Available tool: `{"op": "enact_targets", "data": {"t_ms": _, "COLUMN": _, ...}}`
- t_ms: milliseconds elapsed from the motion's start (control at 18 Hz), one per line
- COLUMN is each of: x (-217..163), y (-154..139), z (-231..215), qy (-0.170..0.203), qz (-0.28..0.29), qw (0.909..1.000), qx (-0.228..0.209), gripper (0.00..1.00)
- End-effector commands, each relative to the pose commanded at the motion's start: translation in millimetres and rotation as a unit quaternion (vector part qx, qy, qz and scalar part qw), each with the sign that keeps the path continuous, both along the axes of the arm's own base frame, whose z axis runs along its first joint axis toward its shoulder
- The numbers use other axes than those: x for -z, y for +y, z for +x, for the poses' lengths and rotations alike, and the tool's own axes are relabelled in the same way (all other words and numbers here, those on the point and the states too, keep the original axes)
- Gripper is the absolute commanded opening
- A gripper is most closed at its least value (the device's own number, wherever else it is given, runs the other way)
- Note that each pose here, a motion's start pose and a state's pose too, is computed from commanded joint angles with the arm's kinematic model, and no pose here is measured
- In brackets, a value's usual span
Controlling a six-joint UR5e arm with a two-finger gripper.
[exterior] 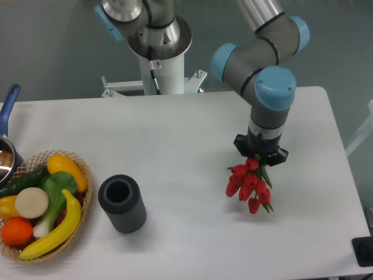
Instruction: Place the flowers on the table
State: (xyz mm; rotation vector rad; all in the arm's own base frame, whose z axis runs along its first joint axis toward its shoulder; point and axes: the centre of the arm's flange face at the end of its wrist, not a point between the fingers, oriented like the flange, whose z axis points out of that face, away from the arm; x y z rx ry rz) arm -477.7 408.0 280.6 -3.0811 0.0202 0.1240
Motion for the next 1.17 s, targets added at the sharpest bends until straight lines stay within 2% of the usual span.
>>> {"op": "enact_targets", "data": {"t_ms": 56, "x": 0, "y": 1, "z": -1, "qy": 0.009, "qz": 0.007, "qw": 0.9999, "qx": -0.011, "gripper": 1.00}}
{"op": "enact_targets", "data": {"t_ms": 333, "x": -5, "y": -2, "z": -5, "qy": 0.034, "qz": 0.022, "qw": 0.9988, "qx": -0.026, "gripper": 1.00}}
{"op": "enact_targets", "data": {"t_ms": 722, "x": -24, "y": -30, "z": -29, "qy": 0.053, "qz": 0.030, "qw": 0.9972, "qx": -0.045, "gripper": 1.00}}
{"op": "enact_targets", "data": {"t_ms": 1000, "x": -31, "y": -53, "z": -43, "qy": 0.064, "qz": 0.021, "qw": 0.9977, "qx": 0.000, "gripper": 1.00}}
{"op": "enact_targets", "data": {"t_ms": 1167, "x": -34, "y": -63, "z": -49, "qy": 0.066, "qz": 0.021, "qw": 0.9976, "qx": -0.007, "gripper": 1.00}}
